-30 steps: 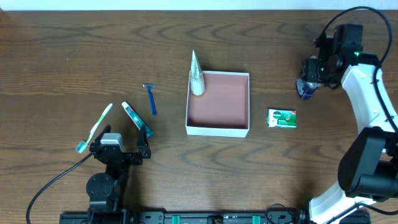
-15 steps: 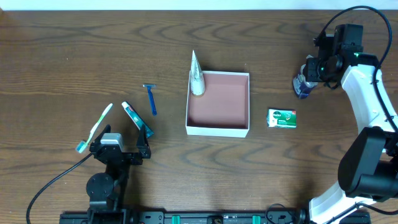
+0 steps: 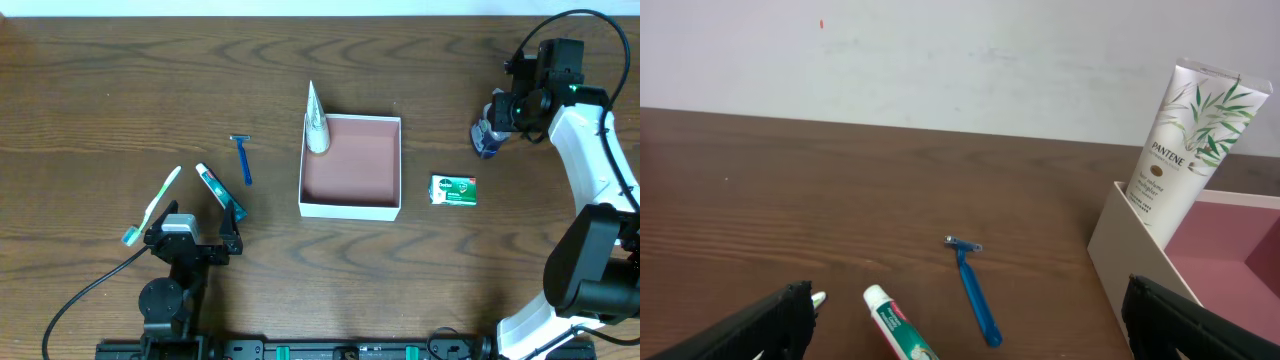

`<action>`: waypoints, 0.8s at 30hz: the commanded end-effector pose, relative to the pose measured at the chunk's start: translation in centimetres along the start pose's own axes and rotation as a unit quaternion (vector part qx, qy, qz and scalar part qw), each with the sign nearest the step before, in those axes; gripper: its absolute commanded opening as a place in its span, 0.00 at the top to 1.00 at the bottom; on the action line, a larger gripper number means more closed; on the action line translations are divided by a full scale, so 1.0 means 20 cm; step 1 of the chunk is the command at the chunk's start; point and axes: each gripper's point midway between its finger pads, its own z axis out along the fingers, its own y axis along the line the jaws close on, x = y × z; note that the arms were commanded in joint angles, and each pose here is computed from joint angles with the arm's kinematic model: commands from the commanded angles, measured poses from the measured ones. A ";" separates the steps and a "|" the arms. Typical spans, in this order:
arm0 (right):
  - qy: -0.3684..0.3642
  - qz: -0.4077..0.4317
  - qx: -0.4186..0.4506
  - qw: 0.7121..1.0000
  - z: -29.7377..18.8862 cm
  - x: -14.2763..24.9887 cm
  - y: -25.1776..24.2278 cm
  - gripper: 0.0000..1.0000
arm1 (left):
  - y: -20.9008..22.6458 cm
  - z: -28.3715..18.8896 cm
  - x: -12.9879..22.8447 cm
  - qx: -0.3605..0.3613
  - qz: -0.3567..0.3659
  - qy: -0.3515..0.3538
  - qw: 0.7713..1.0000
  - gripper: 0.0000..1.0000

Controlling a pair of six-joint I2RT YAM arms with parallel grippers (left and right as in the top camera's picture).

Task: Pack container
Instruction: 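Move right gripper to the blue soap pump bottle and grasp it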

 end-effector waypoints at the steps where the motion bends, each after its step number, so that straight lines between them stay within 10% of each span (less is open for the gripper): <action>1: -0.005 -0.002 -0.005 1.000 -0.01 -0.01 0.01 0.67 | 0.00 0.00 0.08 0.003 -0.003 0.024 1.000 0.02; 24: -0.043 -0.017 0.001 0.999 -0.01 -0.10 -0.01 0.45 | 0.00 0.00 0.08 0.003 -0.003 0.024 1.000 0.02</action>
